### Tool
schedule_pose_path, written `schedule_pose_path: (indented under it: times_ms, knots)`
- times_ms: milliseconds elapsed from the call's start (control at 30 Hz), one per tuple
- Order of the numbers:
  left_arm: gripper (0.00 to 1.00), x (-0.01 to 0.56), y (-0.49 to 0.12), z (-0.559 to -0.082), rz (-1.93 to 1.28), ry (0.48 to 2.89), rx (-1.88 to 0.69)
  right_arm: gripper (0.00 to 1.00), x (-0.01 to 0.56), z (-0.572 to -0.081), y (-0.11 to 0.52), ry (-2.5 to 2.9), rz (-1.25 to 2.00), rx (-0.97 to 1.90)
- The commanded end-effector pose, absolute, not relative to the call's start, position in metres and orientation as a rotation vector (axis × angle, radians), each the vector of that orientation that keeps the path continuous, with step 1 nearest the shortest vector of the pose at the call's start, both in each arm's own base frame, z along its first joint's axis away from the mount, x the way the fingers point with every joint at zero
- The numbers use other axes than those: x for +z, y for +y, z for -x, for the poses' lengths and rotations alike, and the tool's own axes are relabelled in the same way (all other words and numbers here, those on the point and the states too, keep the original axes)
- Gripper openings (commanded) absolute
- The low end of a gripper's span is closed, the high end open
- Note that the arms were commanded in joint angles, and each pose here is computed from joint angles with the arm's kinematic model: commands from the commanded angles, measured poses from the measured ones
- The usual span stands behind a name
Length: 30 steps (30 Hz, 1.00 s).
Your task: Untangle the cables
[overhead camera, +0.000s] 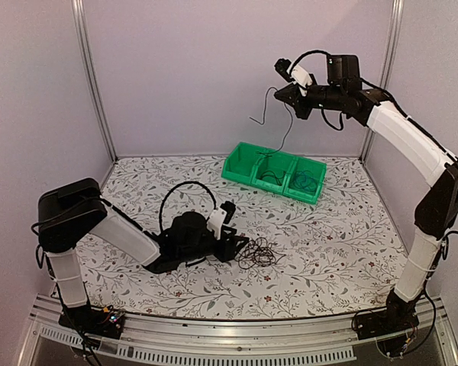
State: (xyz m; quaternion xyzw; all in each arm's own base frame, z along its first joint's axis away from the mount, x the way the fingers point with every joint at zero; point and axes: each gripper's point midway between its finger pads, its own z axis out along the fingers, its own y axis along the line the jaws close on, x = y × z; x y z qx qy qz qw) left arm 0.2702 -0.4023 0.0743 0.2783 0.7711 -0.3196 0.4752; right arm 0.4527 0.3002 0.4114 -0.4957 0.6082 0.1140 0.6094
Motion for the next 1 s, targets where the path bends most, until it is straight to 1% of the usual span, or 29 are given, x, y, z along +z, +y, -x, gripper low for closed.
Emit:
schedule_pose_path:
  times_ms: [0, 167, 467, 967]
  knots:
    - [0.56, 0.075, -0.403, -0.270, -0.669, 1.906, -0.772, 0.00, 0.422, -0.481, 0.293, 1.374, 1.080, 0.146]
    - [0.57, 0.076, -0.407, -0.272, -0.674, 1.906, -0.767, 0.00, 0.404, -0.505, 0.287, 1.414, 1.058, 0.120]
    - [0.56, 0.075, -0.406, -0.274, -0.682, 1.907, -0.742, 0.00, 0.378, -0.529, 0.275, 1.481, 1.031, 0.108]
    - [0.56, 0.080, -0.393, -0.275, -0.650, 1.922, -0.697, 0.00, 0.237, -0.593, 0.259, 1.729, 1.030, 0.185]
